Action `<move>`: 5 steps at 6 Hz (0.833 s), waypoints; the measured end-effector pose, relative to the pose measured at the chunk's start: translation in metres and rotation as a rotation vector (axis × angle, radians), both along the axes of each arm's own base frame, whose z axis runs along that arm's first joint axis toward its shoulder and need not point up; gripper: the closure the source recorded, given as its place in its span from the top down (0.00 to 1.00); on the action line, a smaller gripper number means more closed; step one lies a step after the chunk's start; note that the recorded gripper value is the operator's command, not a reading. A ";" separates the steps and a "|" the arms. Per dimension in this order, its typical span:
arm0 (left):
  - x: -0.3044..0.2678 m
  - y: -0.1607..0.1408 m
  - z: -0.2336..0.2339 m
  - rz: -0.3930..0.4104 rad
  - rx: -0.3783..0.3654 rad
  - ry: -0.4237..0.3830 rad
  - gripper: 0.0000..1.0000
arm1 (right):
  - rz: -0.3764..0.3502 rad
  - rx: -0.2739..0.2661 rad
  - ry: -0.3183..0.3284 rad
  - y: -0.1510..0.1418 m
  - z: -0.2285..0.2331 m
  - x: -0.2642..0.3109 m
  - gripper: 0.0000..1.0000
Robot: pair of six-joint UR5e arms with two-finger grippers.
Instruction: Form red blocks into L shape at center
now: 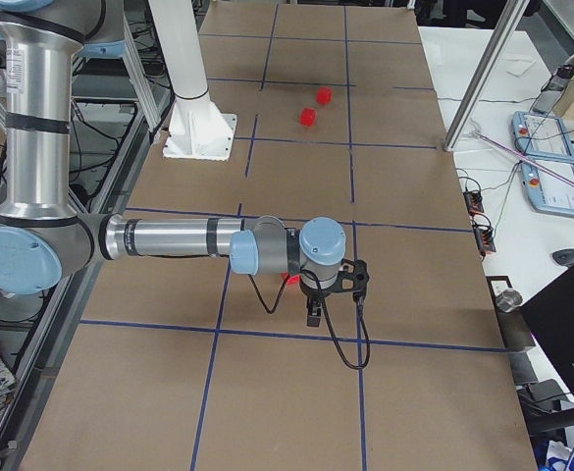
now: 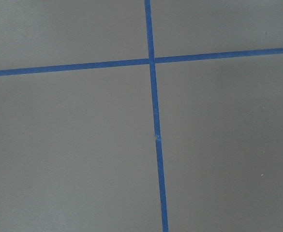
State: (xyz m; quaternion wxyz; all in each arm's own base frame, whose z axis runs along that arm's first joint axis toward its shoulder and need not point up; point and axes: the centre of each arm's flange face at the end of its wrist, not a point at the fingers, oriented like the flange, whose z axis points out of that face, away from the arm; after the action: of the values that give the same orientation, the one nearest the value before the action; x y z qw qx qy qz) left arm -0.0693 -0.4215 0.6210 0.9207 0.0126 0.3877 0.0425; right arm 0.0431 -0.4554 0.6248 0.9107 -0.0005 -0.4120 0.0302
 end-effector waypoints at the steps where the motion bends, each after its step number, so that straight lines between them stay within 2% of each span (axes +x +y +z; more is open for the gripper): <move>1: 0.003 0.005 0.000 0.007 -0.004 0.002 1.00 | 0.000 0.001 0.001 0.000 0.000 0.000 1.00; 5: 0.004 0.017 -0.001 0.009 -0.016 0.008 1.00 | 0.007 -0.003 0.000 -0.002 -0.001 0.000 1.00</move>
State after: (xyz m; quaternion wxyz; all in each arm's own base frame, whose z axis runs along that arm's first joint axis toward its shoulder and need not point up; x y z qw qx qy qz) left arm -0.0651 -0.4045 0.6198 0.9189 0.0038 0.3920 0.0434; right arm 0.0431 -0.4575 0.6236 0.9106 -0.0005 -0.4119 0.0343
